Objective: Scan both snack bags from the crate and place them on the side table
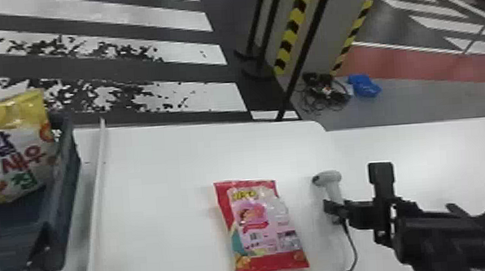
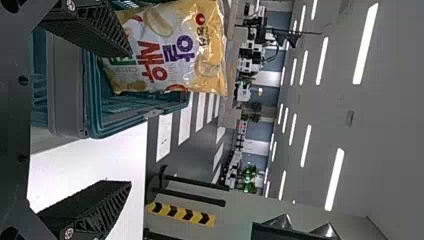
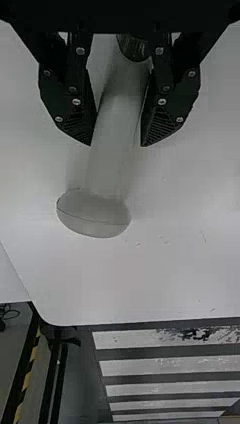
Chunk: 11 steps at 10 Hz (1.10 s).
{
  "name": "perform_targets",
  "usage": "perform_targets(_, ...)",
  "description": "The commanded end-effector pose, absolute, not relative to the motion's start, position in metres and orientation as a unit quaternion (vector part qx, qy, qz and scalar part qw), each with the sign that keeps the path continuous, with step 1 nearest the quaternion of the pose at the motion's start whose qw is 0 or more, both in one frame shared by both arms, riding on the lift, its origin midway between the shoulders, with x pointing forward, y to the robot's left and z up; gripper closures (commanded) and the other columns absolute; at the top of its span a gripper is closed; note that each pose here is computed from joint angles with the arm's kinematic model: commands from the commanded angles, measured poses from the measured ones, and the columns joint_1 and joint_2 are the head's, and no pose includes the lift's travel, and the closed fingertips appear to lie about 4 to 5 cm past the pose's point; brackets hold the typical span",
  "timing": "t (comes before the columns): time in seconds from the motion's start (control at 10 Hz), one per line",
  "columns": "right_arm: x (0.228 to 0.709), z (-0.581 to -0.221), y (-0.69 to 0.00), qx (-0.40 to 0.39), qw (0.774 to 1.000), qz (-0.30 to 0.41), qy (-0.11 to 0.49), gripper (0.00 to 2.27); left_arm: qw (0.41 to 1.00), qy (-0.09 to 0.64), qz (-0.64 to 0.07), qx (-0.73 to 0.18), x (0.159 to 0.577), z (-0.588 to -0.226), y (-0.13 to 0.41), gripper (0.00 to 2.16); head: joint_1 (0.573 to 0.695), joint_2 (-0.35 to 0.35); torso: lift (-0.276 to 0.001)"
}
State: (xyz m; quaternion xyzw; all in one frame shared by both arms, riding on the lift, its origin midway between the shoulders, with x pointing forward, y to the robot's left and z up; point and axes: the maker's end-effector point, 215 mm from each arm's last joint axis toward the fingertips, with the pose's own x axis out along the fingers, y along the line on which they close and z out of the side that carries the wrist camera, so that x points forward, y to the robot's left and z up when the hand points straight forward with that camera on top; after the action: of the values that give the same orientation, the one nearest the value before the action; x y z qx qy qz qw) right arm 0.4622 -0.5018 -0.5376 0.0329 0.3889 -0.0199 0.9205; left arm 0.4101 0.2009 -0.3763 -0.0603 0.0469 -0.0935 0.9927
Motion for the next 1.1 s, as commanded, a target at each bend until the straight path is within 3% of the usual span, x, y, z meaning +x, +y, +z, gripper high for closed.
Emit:
perform_targets(0.0,0.462,-0.534,-0.505,0.033,0.922,-0.023,0.385,2.26,0.993,0.048,-0.093,-0.06,0.409,-0.377,0.201,0.08,0.695,-0.35,-0.095)
perform_targets(0.3,0.455,-0.513,-0.505,0.037,0.926,-0.029,0.374,2.26,0.993,0.047,-0.093,-0.06,0.41,-0.376,0.201,0.08,0.695,-0.35,-0.095)
perform_targets(1.0,0.345,-0.477,-0.422,0.087,0.898,-0.03,0.43,2.26,0.992,0.047,-0.099,-0.062,0.411,-0.376,0.196,0.08,0.695,-0.346,-0.095)
